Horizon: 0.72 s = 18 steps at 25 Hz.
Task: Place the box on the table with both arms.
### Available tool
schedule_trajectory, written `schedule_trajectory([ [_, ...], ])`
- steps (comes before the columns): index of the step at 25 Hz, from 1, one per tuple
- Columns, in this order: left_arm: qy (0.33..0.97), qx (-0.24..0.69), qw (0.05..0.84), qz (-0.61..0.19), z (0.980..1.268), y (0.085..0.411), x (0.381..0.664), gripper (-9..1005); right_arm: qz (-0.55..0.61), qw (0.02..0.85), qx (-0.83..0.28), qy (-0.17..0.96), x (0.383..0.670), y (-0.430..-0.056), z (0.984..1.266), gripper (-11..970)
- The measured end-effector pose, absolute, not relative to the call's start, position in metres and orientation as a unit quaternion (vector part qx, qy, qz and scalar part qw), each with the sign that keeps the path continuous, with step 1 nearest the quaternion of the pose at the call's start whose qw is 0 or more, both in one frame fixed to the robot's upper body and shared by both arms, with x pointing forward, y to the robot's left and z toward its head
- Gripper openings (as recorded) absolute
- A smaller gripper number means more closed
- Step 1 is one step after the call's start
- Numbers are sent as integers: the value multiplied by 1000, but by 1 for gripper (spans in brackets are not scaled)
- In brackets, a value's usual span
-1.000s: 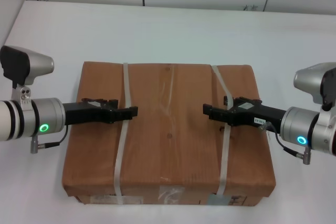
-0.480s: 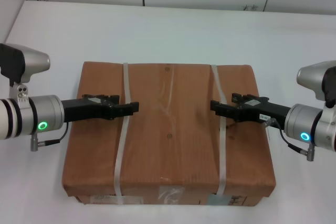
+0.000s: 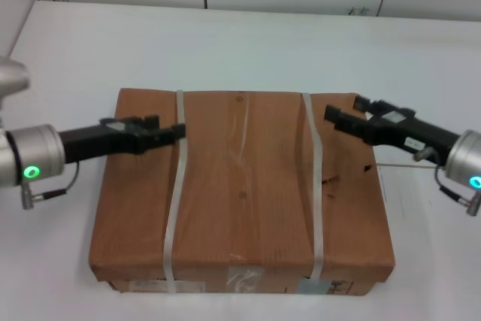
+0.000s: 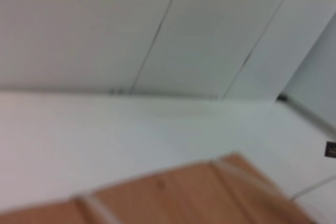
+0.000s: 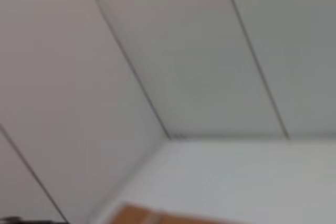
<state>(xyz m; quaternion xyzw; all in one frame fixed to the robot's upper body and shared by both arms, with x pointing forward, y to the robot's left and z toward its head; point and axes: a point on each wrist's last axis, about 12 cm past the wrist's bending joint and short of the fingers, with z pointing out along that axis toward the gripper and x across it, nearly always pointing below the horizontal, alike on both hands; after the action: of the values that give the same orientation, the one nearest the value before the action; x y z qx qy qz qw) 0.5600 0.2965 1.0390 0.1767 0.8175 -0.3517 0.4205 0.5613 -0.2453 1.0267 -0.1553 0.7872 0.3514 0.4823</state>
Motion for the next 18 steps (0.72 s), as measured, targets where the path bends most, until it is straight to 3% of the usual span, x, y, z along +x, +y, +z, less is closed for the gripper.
schedule_trajectory([
  [9,690,288,515,-419,1073,306,534,742,407,537,-306,673,549,-251,1068,840],
  [13,644,333,529,-441,1084,305,525,741,446,505,-416,610,542,-239,1087,840],
  [18,597,381,534,-462,1094,306,516,741,472,490,-458,572,538,-234,1098,840],
])
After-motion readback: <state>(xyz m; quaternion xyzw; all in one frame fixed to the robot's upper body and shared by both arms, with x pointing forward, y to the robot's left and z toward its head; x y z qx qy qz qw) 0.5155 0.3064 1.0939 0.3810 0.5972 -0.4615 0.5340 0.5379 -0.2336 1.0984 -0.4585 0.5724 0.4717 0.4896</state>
